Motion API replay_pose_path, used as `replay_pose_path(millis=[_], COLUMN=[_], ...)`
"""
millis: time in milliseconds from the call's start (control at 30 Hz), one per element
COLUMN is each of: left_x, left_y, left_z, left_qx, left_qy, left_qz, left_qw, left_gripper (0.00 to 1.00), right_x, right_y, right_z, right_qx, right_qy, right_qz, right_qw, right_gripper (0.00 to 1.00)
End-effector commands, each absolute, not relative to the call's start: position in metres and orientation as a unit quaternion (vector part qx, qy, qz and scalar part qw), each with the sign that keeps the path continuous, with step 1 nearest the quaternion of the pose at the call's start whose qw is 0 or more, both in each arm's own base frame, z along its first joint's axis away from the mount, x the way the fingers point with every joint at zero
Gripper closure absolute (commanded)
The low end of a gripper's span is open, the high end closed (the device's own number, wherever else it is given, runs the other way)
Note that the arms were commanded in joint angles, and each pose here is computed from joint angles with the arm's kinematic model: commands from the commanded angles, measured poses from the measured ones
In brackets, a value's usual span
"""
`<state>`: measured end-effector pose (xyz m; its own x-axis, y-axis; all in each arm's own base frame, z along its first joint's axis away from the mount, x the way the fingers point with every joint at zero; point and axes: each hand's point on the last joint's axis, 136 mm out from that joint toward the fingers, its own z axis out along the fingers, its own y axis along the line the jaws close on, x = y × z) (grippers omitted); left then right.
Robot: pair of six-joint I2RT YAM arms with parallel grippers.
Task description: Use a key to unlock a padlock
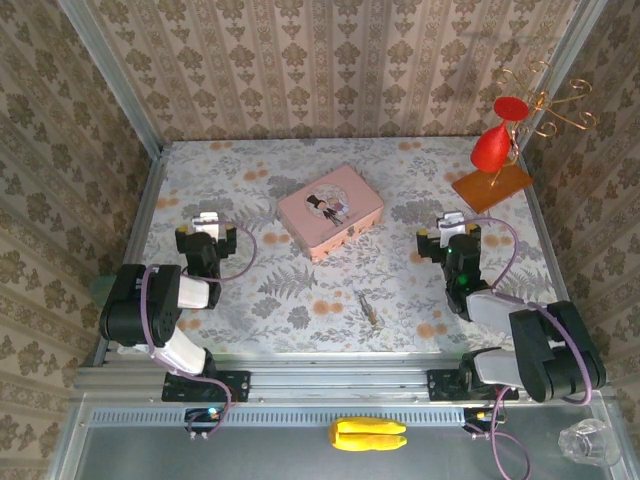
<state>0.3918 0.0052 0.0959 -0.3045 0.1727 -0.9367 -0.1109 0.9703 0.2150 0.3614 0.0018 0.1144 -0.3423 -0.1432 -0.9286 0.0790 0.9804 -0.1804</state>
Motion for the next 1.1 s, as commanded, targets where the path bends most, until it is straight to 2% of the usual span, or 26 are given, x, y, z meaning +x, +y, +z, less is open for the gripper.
replay_pose_path(millis=[0,200,367,1067], left_x=[0.393,0.393,0.393,0.393], left_y=[0.007,0.008,0.007,0.007], left_z=[0.103,0.103,0.103,0.103], left_qx=[0.007,0.007,0.006,0.007], left_qy=[0.793,0.793,0.793,0.793], left_qz=[0.119,0.118,0.118,0.118], left_qw=[0.598,0.598,0.598,0.598], left_gripper=[0.00,0.00,0.00,0.00], right_x=[0.377,0.385,0.399,0.400], right_y=[0.006,0.009,-0.002,-0.004], right_z=[0.132,0.110,0.097,0.097], right_qx=[-0.001,-0.004,0.020,0.024], right_qy=[0.797,0.795,0.820,0.820], right_qz=[-0.046,-0.016,-0.019,-0.021], right_qw=[0.602,0.606,0.571,0.571], right_gripper=[0.00,0.00,0.00,0.00])
